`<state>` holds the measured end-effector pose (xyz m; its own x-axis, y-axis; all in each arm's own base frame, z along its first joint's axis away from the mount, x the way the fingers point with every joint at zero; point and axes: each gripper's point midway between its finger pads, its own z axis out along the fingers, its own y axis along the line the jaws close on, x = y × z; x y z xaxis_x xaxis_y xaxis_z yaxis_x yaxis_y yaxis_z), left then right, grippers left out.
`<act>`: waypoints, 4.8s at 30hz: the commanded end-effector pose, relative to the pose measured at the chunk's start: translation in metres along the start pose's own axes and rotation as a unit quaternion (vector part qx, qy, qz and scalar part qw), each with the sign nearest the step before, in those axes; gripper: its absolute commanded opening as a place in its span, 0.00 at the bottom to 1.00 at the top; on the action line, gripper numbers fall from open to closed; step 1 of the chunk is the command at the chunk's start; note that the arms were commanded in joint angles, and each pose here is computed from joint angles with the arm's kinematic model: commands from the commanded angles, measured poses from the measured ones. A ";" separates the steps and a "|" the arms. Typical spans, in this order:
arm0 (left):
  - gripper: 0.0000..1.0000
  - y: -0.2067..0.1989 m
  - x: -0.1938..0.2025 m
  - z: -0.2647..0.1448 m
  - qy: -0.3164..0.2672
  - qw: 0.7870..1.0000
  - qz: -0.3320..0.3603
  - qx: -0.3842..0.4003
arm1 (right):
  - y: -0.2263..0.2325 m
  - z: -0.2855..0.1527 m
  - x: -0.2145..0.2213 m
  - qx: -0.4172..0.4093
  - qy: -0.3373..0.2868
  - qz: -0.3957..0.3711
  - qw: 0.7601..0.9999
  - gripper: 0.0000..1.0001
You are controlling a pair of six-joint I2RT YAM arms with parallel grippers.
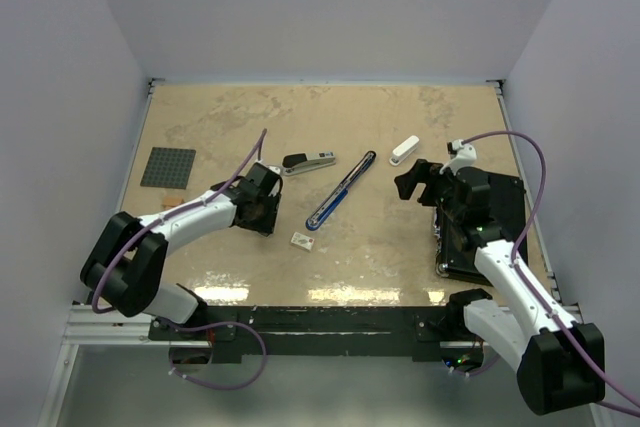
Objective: Load the staples into the stapler
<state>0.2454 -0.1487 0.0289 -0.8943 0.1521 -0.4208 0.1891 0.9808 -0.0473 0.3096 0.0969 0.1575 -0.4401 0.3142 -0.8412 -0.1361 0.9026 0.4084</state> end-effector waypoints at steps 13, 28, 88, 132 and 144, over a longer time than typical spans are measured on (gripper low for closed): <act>0.43 0.004 0.002 0.012 0.010 1.000 0.023 -0.015 | 0.007 0.004 -0.007 -0.017 -0.014 0.007 1.000 0.97; 0.20 -0.006 -0.007 0.001 -0.006 1.000 0.022 0.014 | 0.008 0.002 -0.009 -0.017 -0.018 0.010 1.000 0.97; 0.36 -0.007 -0.026 -0.017 -0.038 0.999 0.004 -0.008 | 0.009 -0.002 -0.009 -0.017 -0.018 0.015 1.000 0.97; 0.10 -0.009 -0.039 -0.030 -0.051 0.999 0.010 -0.005 | 0.009 -0.001 -0.012 -0.015 -0.019 0.011 1.000 0.97; 0.08 -0.078 -0.096 -0.071 -0.165 0.973 0.076 0.143 | 0.009 -0.002 -0.011 -0.015 -0.017 0.004 1.000 0.97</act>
<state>0.2721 -0.1832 0.0918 -0.7975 0.1830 -0.5750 0.2920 0.9509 -0.1023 0.3088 0.0977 0.1588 -0.4366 0.3392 -0.8333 -0.1277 0.8934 0.4306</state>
